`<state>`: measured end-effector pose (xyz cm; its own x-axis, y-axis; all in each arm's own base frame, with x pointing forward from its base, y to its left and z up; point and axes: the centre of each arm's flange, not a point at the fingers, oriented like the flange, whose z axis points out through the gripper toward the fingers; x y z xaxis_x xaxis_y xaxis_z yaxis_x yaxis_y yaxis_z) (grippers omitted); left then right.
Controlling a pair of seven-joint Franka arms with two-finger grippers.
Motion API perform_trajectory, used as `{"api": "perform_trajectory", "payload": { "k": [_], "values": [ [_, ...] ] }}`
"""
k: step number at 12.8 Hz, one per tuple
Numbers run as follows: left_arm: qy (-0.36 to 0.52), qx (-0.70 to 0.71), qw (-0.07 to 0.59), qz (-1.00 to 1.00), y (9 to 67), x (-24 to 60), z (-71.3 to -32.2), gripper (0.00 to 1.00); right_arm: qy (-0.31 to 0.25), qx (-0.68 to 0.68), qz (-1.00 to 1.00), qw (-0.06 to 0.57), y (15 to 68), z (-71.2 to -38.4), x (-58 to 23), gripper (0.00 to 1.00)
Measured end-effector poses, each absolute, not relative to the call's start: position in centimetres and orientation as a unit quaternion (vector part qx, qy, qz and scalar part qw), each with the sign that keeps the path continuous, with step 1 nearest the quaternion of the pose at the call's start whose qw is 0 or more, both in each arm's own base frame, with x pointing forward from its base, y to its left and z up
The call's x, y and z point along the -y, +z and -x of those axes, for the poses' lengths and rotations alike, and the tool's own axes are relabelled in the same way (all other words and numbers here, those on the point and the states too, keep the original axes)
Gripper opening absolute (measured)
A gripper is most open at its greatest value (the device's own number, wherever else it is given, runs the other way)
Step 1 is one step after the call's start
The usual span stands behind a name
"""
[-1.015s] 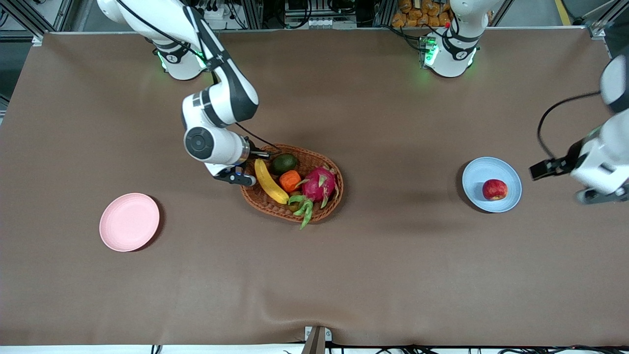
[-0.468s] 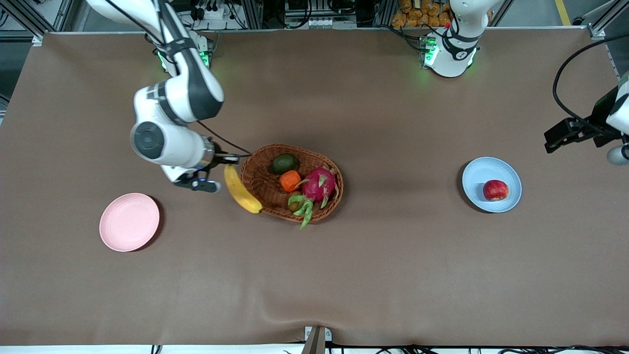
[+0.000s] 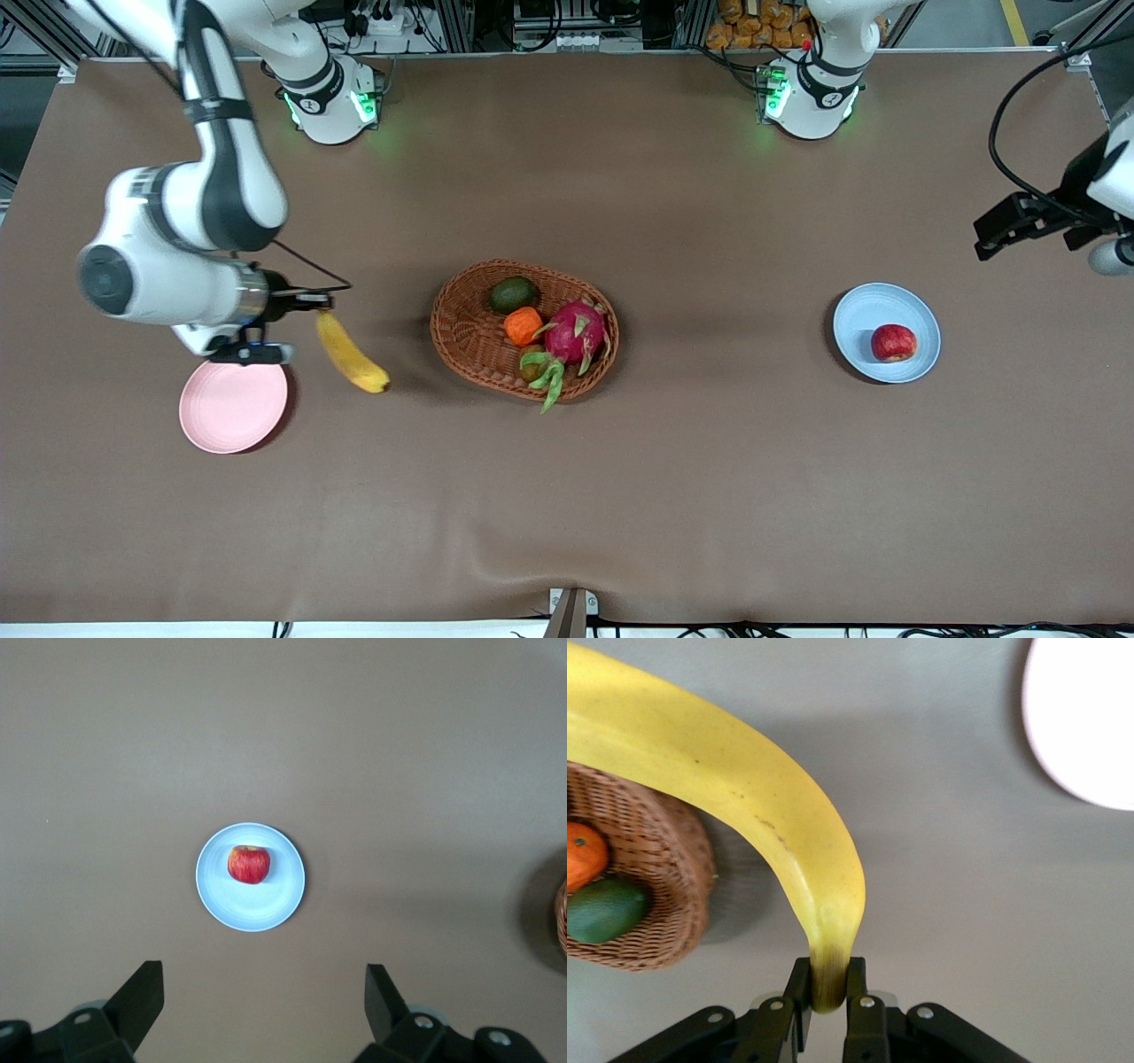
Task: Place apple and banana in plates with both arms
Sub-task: 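Lift the banana with the right gripper and carry it to the pink plate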
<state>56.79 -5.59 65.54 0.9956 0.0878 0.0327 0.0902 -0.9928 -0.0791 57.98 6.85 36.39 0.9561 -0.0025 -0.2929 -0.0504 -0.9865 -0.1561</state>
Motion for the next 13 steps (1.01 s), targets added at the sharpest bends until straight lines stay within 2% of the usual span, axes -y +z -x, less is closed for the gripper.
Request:
{"api": "perform_trajectory", "payload": {
  "k": [4,7,10,13],
  "values": [
    [-0.006,0.056,0.036,0.998,65.5,5.0,-55.0,1.0,0.139,0.011,0.99,0.036,36.8,-58.9,0.8,0.2],
    [-0.003,0.054,0.03,0.998,65.5,5.3,-54.2,1.0,0.133,0.041,0.99,0.021,35.7,-60.8,4.3,0.2],
    [0.006,0.056,0.011,0.998,65.0,5.4,-54.1,1.0,0.121,0.077,0.99,0.004,32.2,-63.0,8.4,0.2],
    [0.014,0.056,0.007,0.998,64.6,5.4,-54.0,1.0,0.128,0.109,0.986,-0.002,28.2,-63.3,12.2,0.2]
  ]
}}
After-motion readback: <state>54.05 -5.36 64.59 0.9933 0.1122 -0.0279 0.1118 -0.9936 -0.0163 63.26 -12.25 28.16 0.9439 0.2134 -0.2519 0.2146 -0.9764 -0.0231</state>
